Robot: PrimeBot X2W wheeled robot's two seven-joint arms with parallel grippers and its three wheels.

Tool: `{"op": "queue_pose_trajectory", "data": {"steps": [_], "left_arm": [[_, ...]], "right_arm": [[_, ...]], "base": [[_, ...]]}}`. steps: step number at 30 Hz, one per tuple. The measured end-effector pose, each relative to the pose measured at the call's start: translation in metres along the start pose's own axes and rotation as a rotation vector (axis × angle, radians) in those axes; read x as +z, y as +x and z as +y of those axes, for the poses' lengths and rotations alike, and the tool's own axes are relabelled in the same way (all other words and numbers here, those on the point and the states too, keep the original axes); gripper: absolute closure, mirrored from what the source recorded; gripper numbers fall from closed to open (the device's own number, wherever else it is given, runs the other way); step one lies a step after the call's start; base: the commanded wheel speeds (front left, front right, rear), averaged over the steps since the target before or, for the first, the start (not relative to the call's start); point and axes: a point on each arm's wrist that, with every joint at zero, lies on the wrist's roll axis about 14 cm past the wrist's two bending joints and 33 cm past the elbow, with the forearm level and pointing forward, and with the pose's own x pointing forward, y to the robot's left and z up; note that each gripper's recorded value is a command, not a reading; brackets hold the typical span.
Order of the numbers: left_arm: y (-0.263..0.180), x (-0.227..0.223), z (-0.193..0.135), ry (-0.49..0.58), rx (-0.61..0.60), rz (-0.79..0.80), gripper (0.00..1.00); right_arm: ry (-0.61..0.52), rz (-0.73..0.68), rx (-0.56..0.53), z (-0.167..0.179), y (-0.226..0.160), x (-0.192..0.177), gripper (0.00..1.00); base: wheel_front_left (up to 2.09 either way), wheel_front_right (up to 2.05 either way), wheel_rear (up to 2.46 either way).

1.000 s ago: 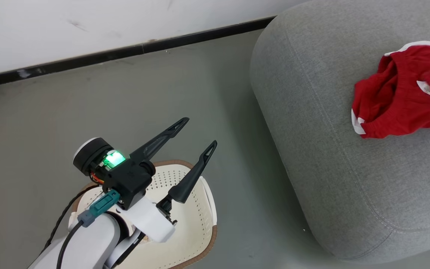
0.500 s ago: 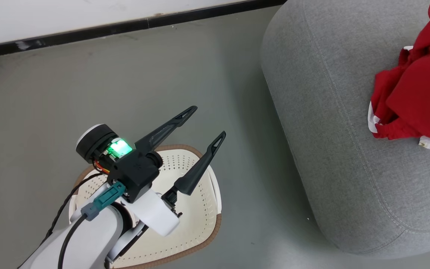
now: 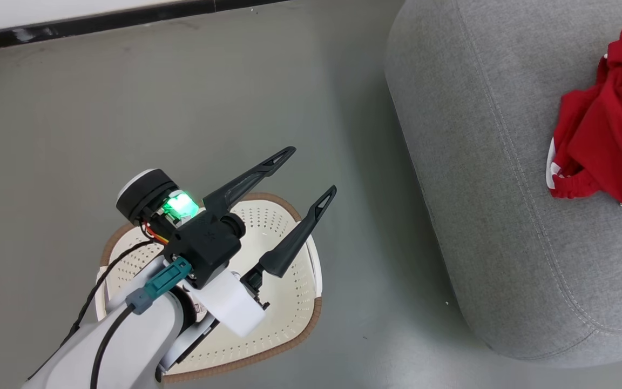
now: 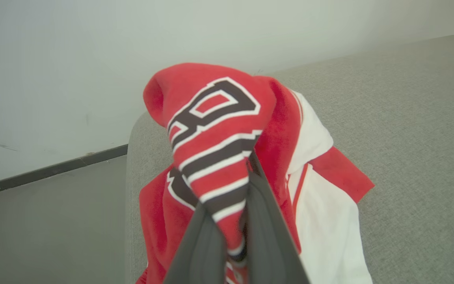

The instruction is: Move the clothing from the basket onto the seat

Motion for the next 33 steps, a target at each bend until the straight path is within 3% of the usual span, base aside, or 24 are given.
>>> {"op": "queue_pose_trajectory", "data": {"steps": [12,14,15,16,18,19,21,22,33], "left_arm": [[0.002,-0.012,-0.002,-0.004,-0.024,0.023,0.0],[0.002,-0.011,-0.004,-0.007,-0.025,0.015,0.0],[0.003,-0.01,-0.004,-0.009,-0.025,0.011,0.0],[0.003,-0.009,-0.005,-0.01,-0.025,0.01,0.0],[0.004,-0.008,-0.006,-0.011,-0.025,0.006,0.0],[0.004,-0.008,-0.006,-0.01,-0.025,0.004,0.0],[0.004,-0.008,-0.006,-0.009,-0.024,0.004,0.0],[0.004,-0.008,-0.006,-0.009,-0.025,0.004,0.0],[0.006,-0.006,-0.009,-0.002,-0.029,-0.002,0.0]], "right_arm": [[0.016,0.053,-0.013,0.006,0.003,-0.026,1.0],[0.018,0.05,-0.021,0.004,0.003,-0.025,0.81],[0.017,0.048,-0.022,0.004,0.003,-0.024,0.67],[0.017,0.041,-0.022,0.005,0.004,-0.022,0.67],[0.019,0.027,-0.02,0.005,0.004,-0.018,0.52],[0.019,0.026,-0.02,0.005,0.004,-0.018,0.5],[0.017,0.023,-0.017,0.006,0.003,-0.017,0.06],[0.016,0.019,-0.016,0.006,0.003,-0.017,0.0],[0.018,-0.028,-0.015,0.001,-0.007,-0.01,0.0]], "base": [[0.0,0.0,0.0],[0.0,0.0,0.0],[0.0,0.0,0.0],[0.0,0.0,0.0],[0.0,0.0,0.0],[0.0,0.0,0.0],[0.0,0.0,0.0],[0.0,0.0,0.0],[0.0,0.0,0.0]]}}
